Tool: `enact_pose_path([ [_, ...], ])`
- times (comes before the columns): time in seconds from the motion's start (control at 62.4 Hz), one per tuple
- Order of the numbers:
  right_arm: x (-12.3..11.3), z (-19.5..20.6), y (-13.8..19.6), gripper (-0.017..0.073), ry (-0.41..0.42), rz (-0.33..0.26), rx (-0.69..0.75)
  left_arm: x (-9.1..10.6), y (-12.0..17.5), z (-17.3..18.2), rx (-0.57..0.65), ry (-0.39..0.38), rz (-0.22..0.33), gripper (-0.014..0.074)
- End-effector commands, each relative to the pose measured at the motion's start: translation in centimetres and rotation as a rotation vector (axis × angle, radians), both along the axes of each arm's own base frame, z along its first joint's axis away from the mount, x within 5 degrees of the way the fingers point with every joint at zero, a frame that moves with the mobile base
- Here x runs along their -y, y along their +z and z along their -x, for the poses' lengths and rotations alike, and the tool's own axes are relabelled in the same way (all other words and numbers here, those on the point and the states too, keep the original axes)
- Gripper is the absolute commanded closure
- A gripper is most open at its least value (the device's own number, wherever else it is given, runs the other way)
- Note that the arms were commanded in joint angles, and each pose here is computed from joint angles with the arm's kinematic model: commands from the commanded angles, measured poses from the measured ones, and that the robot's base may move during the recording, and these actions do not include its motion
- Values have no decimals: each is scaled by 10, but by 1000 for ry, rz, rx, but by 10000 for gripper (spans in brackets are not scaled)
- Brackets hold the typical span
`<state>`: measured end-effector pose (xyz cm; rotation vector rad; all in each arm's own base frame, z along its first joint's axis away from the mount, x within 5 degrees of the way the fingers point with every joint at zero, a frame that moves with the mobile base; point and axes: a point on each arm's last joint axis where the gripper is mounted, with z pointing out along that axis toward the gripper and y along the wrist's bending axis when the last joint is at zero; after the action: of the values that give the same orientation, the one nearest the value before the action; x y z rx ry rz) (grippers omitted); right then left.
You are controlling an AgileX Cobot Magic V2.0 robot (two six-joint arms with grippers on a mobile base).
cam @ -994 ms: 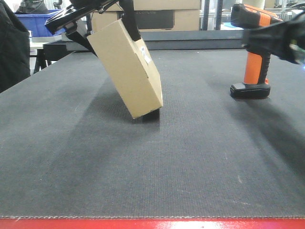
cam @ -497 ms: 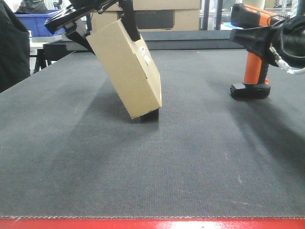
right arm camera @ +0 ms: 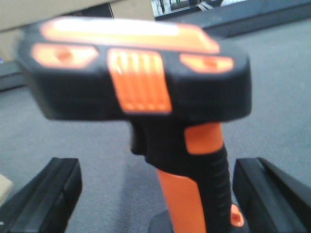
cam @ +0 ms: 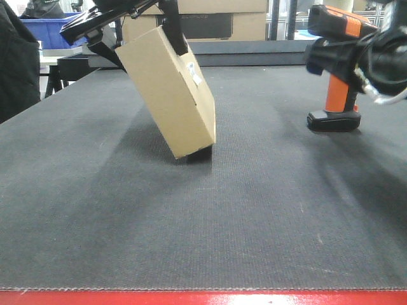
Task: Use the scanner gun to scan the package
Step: 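Reach the right gripper to the orange scanner gun and grasp its handle, then lift the scanner gun with the right gripper and aim it at the box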
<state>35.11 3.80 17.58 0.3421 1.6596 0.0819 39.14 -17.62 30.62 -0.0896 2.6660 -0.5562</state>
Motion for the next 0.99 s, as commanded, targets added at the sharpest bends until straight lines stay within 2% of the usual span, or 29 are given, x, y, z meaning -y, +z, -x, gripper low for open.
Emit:
enact_pose_path([
  [0.0, 1, -7, 1, 7, -15, -3, 27, 0, 8, 2, 23, -1, 13, 704],
  [0.257, 8, -19, 4, 9, -35, -4, 52, -1, 8, 3, 17, -3, 11, 704],
  [0.465, 15, -26, 4, 9, -29, -7, 11, -1, 8, 3, 17, -3, 11, 704],
  [0.802, 16, -29, 5, 11, -27, -2, 22, -1, 8, 3, 17, -3, 11, 704],
  [0.898, 16, -29, 6, 69, -29, 0, 32, -1, 8, 3, 17, -3, 11, 704],
  [0.978, 16, -29, 6, 190, -30, 1, 36, -1, 8, 3, 17, -3, 11, 704],
])
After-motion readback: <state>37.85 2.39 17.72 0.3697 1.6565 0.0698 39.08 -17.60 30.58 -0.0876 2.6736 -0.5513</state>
